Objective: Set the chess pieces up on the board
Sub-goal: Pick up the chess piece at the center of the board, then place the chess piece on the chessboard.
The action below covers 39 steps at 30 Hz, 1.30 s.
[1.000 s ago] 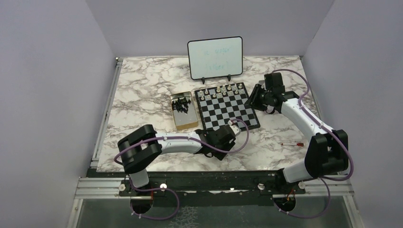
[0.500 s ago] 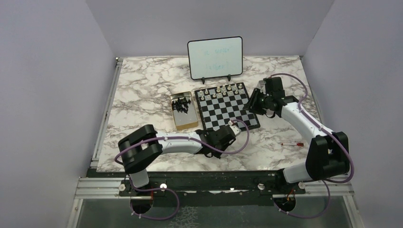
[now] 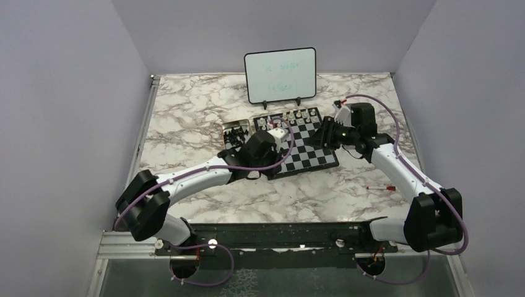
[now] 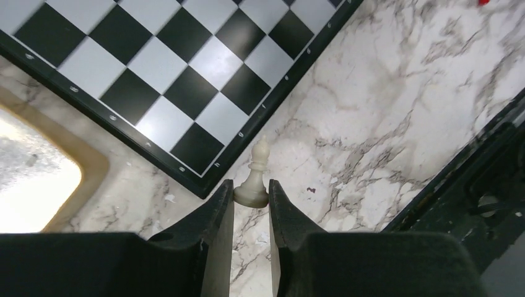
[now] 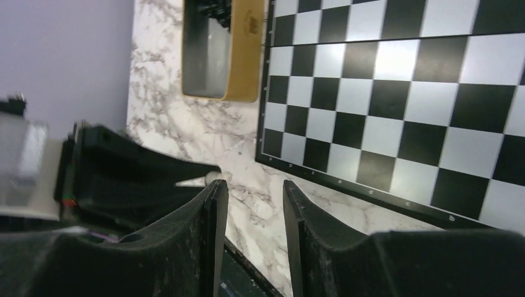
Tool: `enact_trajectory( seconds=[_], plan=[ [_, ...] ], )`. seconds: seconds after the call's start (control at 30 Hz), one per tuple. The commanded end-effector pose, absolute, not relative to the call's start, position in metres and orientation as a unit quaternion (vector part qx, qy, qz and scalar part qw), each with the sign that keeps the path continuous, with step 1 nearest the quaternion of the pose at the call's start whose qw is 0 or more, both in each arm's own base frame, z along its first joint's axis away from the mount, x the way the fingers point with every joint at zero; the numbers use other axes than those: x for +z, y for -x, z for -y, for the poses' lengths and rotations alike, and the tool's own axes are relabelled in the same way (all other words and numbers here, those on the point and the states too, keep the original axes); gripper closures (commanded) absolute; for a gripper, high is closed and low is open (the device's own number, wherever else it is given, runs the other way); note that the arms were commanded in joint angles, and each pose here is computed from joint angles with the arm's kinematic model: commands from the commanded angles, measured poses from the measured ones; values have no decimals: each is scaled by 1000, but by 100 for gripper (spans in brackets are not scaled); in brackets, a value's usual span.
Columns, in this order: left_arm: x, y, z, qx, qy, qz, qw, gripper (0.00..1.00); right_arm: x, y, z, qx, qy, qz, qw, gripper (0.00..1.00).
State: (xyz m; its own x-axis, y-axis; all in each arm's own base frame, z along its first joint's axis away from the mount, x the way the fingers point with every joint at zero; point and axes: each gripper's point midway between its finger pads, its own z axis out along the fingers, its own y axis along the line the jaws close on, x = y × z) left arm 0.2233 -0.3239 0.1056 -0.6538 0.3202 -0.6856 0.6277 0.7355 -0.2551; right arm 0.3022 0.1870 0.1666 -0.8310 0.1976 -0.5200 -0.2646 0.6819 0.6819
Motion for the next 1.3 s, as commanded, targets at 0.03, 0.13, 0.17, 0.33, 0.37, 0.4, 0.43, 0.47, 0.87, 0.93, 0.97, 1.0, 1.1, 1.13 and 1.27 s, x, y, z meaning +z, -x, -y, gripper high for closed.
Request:
enact_trajectory(
  seconds=[0.03, 0.13, 0.17, 0.33, 0.37, 0.4, 0.43, 0.47, 0.87, 0.93, 0.97, 1.0, 1.1, 1.13, 1.27],
  plan=[
    [156, -236, 320, -341, -252, -830, 363, 86, 198, -282, -219, 471, 81, -832, 282, 56],
    [175, -233, 316, -373, -269, -798, 389, 86, 209, -276, -236, 498, 94, -815, 280, 56],
    [183, -233, 316, -382, -278, -784, 403, 85, 214, -271, -242, 519, 104, -805, 268, 56],
    [195, -224, 313, -394, -303, -760, 419, 85, 230, -262, -248, 544, 130, -783, 273, 51],
    [197, -223, 314, -398, -307, -757, 419, 85, 231, -261, -248, 544, 133, -782, 273, 49],
    [199, -220, 315, -405, -312, -751, 418, 85, 232, -260, -249, 546, 137, -781, 271, 48],
    [202, -219, 317, -410, -315, -747, 418, 85, 231, -260, -250, 549, 140, -780, 265, 47],
    [204, -218, 318, -414, -316, -743, 420, 85, 230, -258, -252, 552, 143, -780, 256, 47],
    [217, -217, 322, -428, -326, -724, 433, 86, 216, -235, -283, 565, 168, -786, 186, 60],
    [218, -217, 321, -427, -325, -724, 434, 86, 215, -234, -283, 563, 165, -788, 186, 63],
    [217, -217, 321, -425, -325, -725, 434, 86, 214, -234, -283, 561, 163, -790, 187, 65],
    [217, -217, 320, -423, -326, -725, 435, 87, 213, -234, -282, 560, 163, -790, 187, 67],
    [217, -218, 318, -418, -326, -727, 437, 87, 211, -235, -282, 558, 158, -793, 189, 75],
    [216, -218, 317, -416, -326, -727, 438, 87, 210, -235, -282, 557, 155, -794, 189, 76],
    [214, -221, 315, -406, -322, -732, 441, 88, 212, -234, -282, 560, 152, -794, 185, 69]
  ],
)
